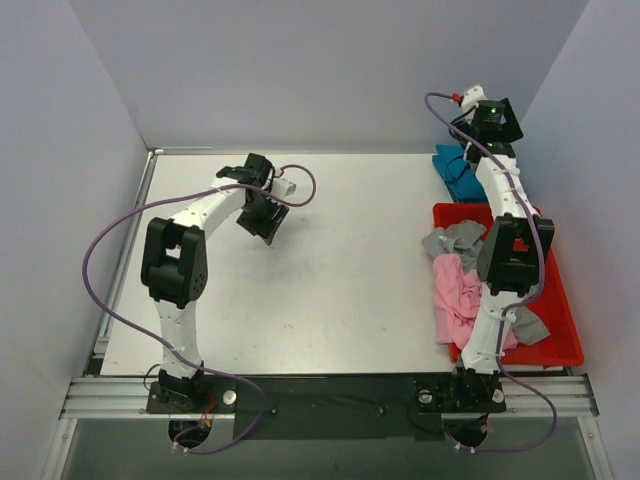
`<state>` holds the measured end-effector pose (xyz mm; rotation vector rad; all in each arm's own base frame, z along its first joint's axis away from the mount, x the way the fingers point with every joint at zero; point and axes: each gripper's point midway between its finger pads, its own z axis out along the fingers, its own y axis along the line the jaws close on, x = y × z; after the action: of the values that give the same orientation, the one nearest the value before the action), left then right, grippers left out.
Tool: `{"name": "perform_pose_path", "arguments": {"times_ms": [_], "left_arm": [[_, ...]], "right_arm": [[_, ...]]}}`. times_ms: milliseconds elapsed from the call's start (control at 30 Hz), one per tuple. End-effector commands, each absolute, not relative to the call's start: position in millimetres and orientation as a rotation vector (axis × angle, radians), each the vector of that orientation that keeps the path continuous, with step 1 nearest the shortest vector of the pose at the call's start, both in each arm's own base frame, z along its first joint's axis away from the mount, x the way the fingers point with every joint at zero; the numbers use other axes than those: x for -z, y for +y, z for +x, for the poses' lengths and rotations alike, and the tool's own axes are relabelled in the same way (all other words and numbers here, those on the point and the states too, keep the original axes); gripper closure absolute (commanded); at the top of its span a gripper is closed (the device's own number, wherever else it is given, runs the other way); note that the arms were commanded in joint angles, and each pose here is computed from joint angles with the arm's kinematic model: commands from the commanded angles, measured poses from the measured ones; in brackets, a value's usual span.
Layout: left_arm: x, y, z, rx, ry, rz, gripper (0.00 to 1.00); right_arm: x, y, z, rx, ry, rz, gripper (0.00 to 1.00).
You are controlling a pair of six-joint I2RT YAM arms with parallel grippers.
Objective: Fold and stack the t-shirts
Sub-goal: Put the neatly folded tshirt into the corner of the board with the right arm
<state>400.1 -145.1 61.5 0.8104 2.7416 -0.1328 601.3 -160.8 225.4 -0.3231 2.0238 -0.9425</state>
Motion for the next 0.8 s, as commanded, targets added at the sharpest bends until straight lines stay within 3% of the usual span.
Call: {"name": "perform_pose_path", "arguments": {"times_ms": [0, 167, 200, 233, 267, 400, 600, 767], "left_arm": [[-123.2, -148.8, 401.3, 0.214, 2.548, 0.882, 0.35], [-148.4, -150.5, 385.8, 0.276, 2.437, 0.857, 0.33], [-155.2, -153.1, 390.5, 0.283, 2.39, 0.837, 0.32], [-154.1, -152.2, 383.7, 0.294, 2.389, 0.798, 0.32], [-157.3, -154.6, 387.9, 0.301, 2.354, 0.768, 0.32], [-146.1, -152.0, 379.8, 0.31, 2.354, 0.641, 0.31], [-120.2, -143.0, 362.7, 0.295, 2.415, 0.524, 0.31], [-85.2, -121.0, 350.8, 0.105, 2.5, 0.432, 0.31]], "right_arm": [[-290.3, -88.1, 555.2, 0.71, 1.926, -0.214, 0.14], [-243.5, 8.6, 502.8, 0.274, 2.001, -0.277, 0.14], [-255.0, 21.3, 494.2, 0.218, 1.957, -0.273, 0.14], [-230.6, 38.0, 481.0, 0.116, 1.984, -0.297, 0.09], [-238.2, 48.3, 469.5, 0.079, 1.954, -0.295, 0.08], [-178.2, 81.6, 412.5, -0.107, 2.034, -0.306, 0.08], [-122.3, 103.8, 347.7, -0.193, 2.049, -0.363, 0.08], [-98.9, 99.2, 323.8, -0.158, 2.069, -0.346, 0.08]]}}
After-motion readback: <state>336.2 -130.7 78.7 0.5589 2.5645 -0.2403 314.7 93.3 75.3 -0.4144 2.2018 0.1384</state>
